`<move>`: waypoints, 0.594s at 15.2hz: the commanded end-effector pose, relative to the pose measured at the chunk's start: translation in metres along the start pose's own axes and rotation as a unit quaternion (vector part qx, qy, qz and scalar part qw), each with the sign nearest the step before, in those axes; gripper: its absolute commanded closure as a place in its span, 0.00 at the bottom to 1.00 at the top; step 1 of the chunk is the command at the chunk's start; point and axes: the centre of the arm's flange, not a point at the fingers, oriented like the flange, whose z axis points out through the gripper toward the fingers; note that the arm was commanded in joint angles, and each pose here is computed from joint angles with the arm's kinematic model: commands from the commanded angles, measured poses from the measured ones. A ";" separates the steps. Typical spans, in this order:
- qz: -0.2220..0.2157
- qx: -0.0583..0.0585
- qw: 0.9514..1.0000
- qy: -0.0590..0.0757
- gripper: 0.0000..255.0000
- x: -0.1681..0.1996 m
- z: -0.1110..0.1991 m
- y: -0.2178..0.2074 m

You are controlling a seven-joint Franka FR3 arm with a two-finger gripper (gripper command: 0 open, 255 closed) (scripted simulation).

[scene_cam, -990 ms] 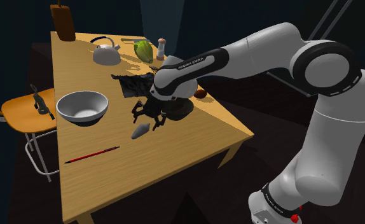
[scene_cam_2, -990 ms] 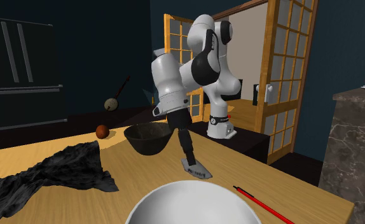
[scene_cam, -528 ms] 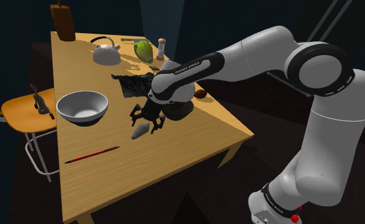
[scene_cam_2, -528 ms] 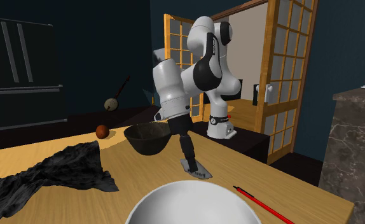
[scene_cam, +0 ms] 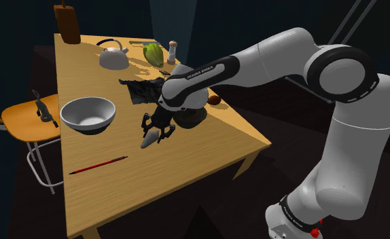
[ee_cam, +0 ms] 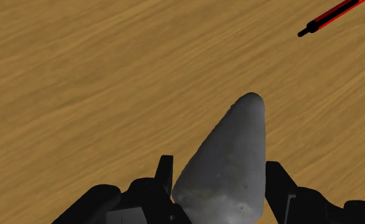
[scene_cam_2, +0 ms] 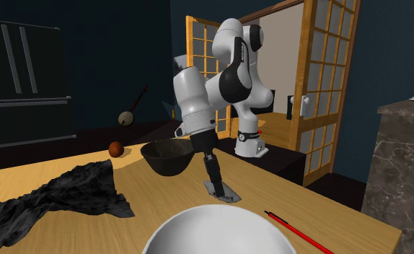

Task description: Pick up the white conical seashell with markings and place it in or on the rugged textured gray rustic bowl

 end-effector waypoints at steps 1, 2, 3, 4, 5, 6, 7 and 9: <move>0.000 0.000 1.000 0.000 1.00 0.000 0.000 0.000; 0.000 0.000 1.000 0.000 1.00 0.000 0.000 0.000; 0.000 0.000 1.000 0.000 1.00 0.000 0.000 0.000; 0.000 0.000 1.000 0.000 1.00 0.000 0.000 0.000; 0.000 0.000 1.000 0.000 1.00 0.000 0.000 0.000; 0.000 0.000 1.000 0.000 1.00 -0.002 -0.004 -0.001; 0.000 0.000 1.000 0.000 1.00 -0.003 -0.009 -0.003; 0.000 0.000 1.000 0.000 1.00 -0.006 -0.019 -0.006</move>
